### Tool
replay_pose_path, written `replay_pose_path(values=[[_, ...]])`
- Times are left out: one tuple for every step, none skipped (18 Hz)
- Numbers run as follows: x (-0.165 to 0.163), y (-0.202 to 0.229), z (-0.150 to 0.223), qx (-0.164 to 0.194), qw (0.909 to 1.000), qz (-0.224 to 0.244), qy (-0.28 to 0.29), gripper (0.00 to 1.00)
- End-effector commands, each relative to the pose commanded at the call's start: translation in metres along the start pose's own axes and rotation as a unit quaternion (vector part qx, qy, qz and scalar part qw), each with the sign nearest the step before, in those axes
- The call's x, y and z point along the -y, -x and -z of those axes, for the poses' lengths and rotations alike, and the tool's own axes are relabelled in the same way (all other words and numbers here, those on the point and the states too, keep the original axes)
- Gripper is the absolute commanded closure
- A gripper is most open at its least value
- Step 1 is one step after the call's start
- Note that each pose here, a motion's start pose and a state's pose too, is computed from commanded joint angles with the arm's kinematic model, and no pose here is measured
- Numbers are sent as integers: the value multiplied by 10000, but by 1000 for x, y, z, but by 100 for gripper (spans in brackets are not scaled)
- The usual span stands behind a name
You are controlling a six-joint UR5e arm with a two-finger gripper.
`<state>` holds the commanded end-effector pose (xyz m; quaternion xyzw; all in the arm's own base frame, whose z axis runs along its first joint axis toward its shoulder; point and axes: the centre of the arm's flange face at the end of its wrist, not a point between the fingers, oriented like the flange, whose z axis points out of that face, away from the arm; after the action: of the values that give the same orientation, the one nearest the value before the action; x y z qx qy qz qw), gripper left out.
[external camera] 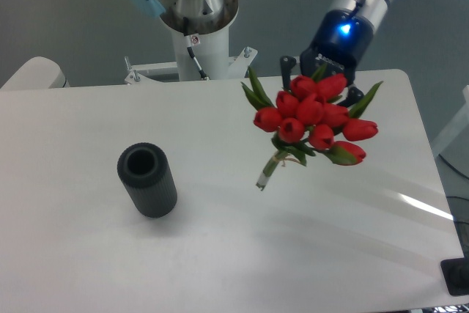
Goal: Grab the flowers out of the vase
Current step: 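Carry the held tulips away from the vase across the table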
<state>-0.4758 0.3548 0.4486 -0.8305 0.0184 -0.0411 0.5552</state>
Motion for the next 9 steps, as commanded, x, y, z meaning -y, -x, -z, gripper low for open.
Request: replay_pose_path(values=[[-4, 3, 0, 3, 10000, -27, 5, 79], [-6, 5, 1, 18, 10000, -50, 6, 79], [-5, 6, 2, 28, 10000, -70, 5, 79], [-6, 7, 2, 26, 10000, -63, 6, 79], [-8, 8, 1, 20, 10000, -57, 9, 79], [-7, 8, 1, 26, 10000, -71, 14, 79], [-8, 8, 1, 42, 10000, -71, 49, 79], [-8, 8, 1, 47, 9999, -82, 77, 79], [-10, 8, -1, 44, 9999, -63, 101, 79]])
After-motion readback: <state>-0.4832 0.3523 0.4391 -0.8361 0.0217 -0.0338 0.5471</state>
